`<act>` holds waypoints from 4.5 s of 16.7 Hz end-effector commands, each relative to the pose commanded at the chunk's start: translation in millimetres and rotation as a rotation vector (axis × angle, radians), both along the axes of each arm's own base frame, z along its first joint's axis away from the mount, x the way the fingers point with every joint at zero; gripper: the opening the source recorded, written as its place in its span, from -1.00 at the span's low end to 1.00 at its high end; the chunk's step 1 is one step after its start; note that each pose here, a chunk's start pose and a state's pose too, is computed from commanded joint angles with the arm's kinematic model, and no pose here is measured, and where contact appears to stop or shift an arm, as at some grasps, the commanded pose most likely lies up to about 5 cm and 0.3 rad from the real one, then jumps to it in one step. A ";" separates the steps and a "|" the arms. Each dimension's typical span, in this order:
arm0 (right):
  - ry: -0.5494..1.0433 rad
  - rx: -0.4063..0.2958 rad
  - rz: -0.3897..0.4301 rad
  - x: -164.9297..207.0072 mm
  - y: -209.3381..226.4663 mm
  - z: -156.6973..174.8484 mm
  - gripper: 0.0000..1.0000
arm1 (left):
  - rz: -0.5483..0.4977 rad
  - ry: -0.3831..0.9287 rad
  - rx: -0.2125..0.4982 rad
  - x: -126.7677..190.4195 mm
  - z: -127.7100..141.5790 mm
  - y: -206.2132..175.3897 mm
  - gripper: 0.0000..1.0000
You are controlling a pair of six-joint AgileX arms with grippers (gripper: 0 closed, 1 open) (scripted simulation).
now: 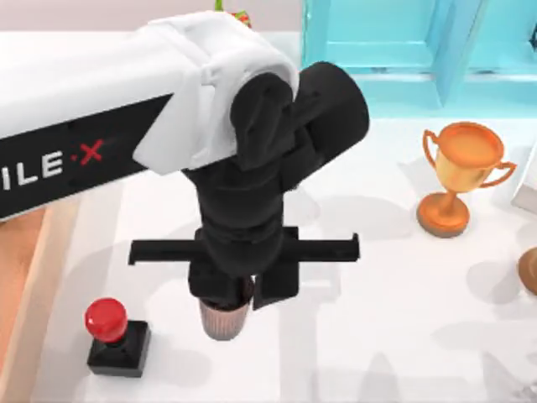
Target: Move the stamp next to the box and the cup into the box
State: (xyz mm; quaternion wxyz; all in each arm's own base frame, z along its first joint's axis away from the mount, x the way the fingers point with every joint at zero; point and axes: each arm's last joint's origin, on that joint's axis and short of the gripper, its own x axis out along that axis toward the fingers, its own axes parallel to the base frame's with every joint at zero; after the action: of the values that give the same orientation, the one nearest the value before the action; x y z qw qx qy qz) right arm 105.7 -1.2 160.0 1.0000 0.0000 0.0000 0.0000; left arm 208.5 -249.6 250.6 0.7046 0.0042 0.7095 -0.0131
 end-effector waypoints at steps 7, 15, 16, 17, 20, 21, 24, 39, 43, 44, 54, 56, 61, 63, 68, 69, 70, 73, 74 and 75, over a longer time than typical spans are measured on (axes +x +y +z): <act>0.000 0.000 0.000 0.0 0.0 0.0 1.00 | 0.022 0.039 -0.031 74.4 2.1 139.5 -1.00; 0.000 0.000 0.000 0.0 0.0 0.0 1.00 | 0.030 0.028 -0.079 40.1 -6.0 317.9 -1.00; 0.000 0.000 0.000 0.0 0.0 0.0 1.00 | 0.027 0.022 -0.082 32.6 -7.0 326.3 -1.00; 0.000 0.000 0.000 0.0 0.0 0.0 1.00 | 0.022 0.018 -0.084 26.2 -8.0 332.1 -1.00; 0.000 0.000 0.000 0.0 0.0 0.0 1.00 | 0.001 0.007 -0.086 15.6 -9.6 338.4 -1.00; 0.000 0.000 0.000 0.0 0.0 0.0 1.00 | -0.001 0.006 -0.086 15.2 -9.7 338.5 -1.00; 0.000 0.000 0.000 0.0 0.0 0.0 1.00 | -0.005 0.010 -0.085 16.3 -9.9 338.0 -1.00; 0.000 0.000 0.000 0.0 0.0 0.0 1.00 | -0.012 -0.032 -0.061 9.4 -53.8 336.5 -1.00; 0.000 0.000 0.000 0.0 0.0 0.0 1.00 | -0.001 0.006 -0.086 14.6 -74.4 340.9 -1.00; 0.000 0.000 0.000 0.0 0.0 0.0 1.00 | -0.001 0.006 -0.086 14.6 -74.6 340.9 -1.00; 0.000 0.000 0.000 0.0 0.0 0.0 1.00 | -0.001 0.006 -0.086 14.6 -74.6 340.9 0.06; 0.000 0.000 0.000 0.0 0.0 0.0 1.00 | -0.001 0.006 -0.086 14.6 -74.6 340.9 0.36; 0.000 0.000 0.000 0.0 0.0 0.0 1.00 | -0.001 0.006 -0.086 14.6 -74.6 340.9 1.00; 0.000 0.000 0.000 0.0 0.0 0.0 1.00 | -0.001 0.006 -0.086 14.6 -74.6 340.9 1.00; 0.000 0.000 0.000 0.0 0.0 0.0 1.00 | -0.001 0.006 -0.086 14.6 -74.6 340.9 1.00; 0.000 0.000 0.000 0.0 0.0 0.0 1.00 | -0.001 0.006 -0.086 14.7 -74.4 340.8 1.00; 0.000 0.000 0.000 0.0 0.0 0.0 1.00 | -0.002 0.002 -0.083 15.3 -73.8 340.9 1.00; 0.000 0.000 0.000 0.0 0.0 0.0 1.00 | -0.002 -0.050 -0.028 27.7 -57.1 343.9 1.00; 0.000 0.000 0.000 0.0 0.0 0.0 1.00 | 0.001 -0.070 -0.006 33.1 -46.6 346.5 1.00; 0.000 0.000 0.000 0.0 0.0 0.0 1.00 | 0.005 -0.092 0.017 37.7 -32.9 349.4 1.00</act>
State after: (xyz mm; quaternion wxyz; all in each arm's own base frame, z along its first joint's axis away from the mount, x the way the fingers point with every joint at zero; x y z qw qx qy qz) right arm 105.7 -1.2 160.0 1.0000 0.0000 0.0000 0.0000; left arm 246.2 99.9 217.7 0.7364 0.0087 0.6765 -0.0051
